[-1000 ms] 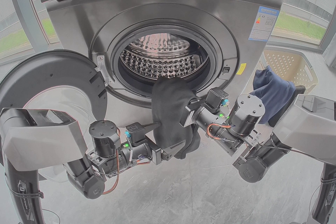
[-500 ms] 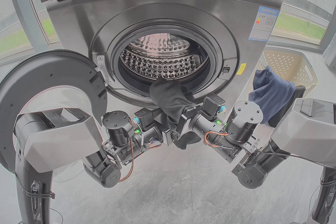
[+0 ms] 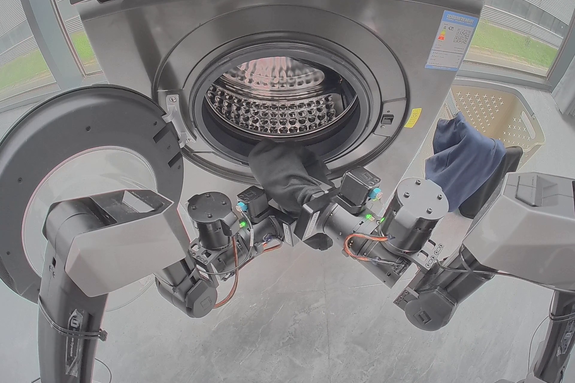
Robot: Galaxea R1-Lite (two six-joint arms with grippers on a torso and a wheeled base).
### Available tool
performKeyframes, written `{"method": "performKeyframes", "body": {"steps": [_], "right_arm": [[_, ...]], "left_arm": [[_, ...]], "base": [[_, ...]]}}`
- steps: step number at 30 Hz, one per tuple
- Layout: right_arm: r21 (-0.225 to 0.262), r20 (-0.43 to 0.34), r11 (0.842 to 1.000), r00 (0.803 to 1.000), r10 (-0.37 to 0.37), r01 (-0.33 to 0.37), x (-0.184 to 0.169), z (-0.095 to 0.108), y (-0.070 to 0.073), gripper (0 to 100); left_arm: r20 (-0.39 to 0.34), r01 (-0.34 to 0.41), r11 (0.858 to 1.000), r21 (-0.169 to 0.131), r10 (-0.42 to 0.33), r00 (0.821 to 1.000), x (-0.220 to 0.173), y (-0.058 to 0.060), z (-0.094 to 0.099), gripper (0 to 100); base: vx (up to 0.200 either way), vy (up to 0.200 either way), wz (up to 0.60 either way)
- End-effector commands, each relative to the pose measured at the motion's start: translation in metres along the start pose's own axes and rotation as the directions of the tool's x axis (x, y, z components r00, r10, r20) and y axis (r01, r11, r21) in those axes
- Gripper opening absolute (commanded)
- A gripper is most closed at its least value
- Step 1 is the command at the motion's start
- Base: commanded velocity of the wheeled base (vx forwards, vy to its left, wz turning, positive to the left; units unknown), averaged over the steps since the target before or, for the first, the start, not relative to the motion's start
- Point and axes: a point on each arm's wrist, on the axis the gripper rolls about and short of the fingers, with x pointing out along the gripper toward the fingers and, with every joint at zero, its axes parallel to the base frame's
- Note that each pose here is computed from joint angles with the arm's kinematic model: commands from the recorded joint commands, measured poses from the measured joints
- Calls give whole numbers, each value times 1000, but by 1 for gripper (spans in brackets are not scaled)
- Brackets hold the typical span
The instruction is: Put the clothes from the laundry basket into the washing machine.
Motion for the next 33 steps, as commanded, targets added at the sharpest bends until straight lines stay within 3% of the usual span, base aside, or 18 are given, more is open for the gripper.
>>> {"method": "performKeyframes", "body": {"steps": [1,10,13,19,26,33], "right_arm": [[1,3,1000,1000,2,-2,0,1,1,0],[-1,33,1000,999,-16,16,-2,14,-6,0],[-11,42,997,996,-77,78,-10,25,-29,0],[-27,-30,988,987,-155,154,-27,16,-54,0],[-32,-80,985,982,-173,171,-32,1,-60,0],[-29,-68,987,985,-159,158,-28,1,-56,0]], "left_arm": [[4,0,1000,1,0,1000,2,1,-2,0],[43,-31,1000,4,31,999,9,7,3,0],[86,-63,997,-39,66,994,7,13,20,0],[104,-60,997,-56,65,992,-5,8,41,0],[108,-58,997,-55,63,992,-17,4,55,0],[88,-56,997,-58,61,994,-36,-2,65,0]], "base": [[0,0,0],[0,0,0],[0,0,0],[0,0,0],[0,0,0],[0,0,0]]}}
